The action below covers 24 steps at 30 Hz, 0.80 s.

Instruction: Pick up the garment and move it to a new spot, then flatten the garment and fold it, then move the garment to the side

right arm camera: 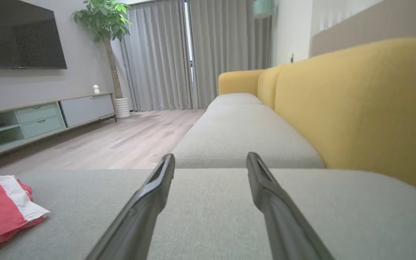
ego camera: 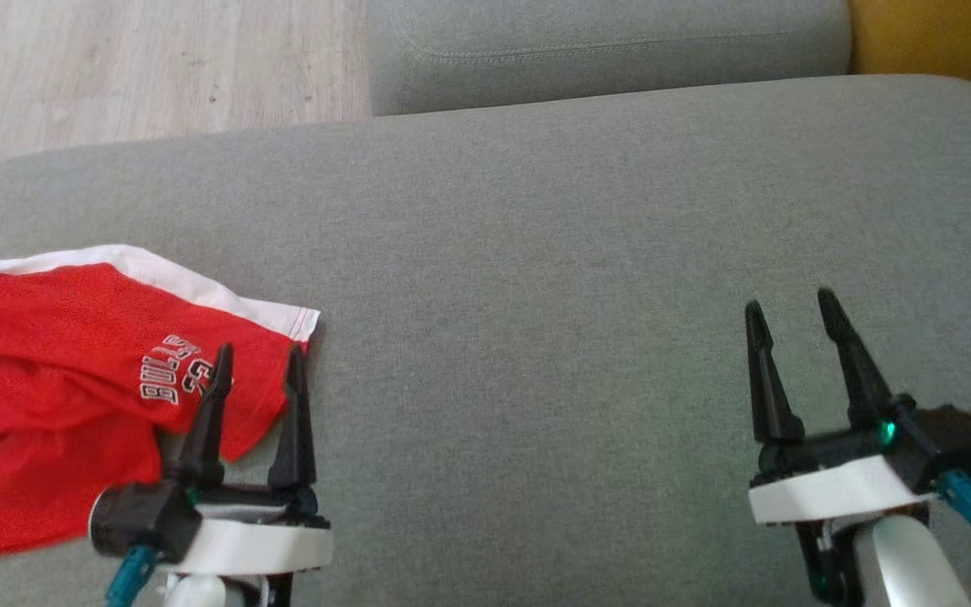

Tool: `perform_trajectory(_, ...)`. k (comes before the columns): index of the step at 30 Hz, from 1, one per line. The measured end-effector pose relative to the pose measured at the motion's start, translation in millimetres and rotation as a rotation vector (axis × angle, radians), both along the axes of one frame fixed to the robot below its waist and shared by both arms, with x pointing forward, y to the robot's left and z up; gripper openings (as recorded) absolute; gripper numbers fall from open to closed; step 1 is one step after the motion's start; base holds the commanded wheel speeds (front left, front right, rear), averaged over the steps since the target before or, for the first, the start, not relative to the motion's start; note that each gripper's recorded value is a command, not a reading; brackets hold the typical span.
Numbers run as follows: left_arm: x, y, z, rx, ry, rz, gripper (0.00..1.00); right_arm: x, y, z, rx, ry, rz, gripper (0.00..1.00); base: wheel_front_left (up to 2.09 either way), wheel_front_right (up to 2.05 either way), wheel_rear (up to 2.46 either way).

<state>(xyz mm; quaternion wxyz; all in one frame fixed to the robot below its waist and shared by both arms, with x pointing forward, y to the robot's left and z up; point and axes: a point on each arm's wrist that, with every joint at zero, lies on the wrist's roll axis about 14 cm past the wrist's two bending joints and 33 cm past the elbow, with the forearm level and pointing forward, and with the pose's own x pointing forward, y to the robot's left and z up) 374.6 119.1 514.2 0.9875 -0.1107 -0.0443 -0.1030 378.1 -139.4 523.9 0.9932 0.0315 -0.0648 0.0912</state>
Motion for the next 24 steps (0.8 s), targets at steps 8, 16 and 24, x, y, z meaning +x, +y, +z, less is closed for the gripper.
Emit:
perform_trajectory(8,-11,2,-32,-0.052,0.109,0.001,1.0,-9,-1,-33,0.161,0.121,-0.014,1.0,0.0,0.0,0.0)
perform_trajectory(16,-11,1,-37,-0.066,0.127,-0.001,1.0,-11,-5,-34,0.212,0.13,-0.029,1.0,0.0,0.0,0.0)
perform_trajectory(24,-15,7,-37,-0.064,0.128,0.018,1.0,-10,7,-32,0.219,0.129,0.007,1.0,0.0,0.0,0.0)
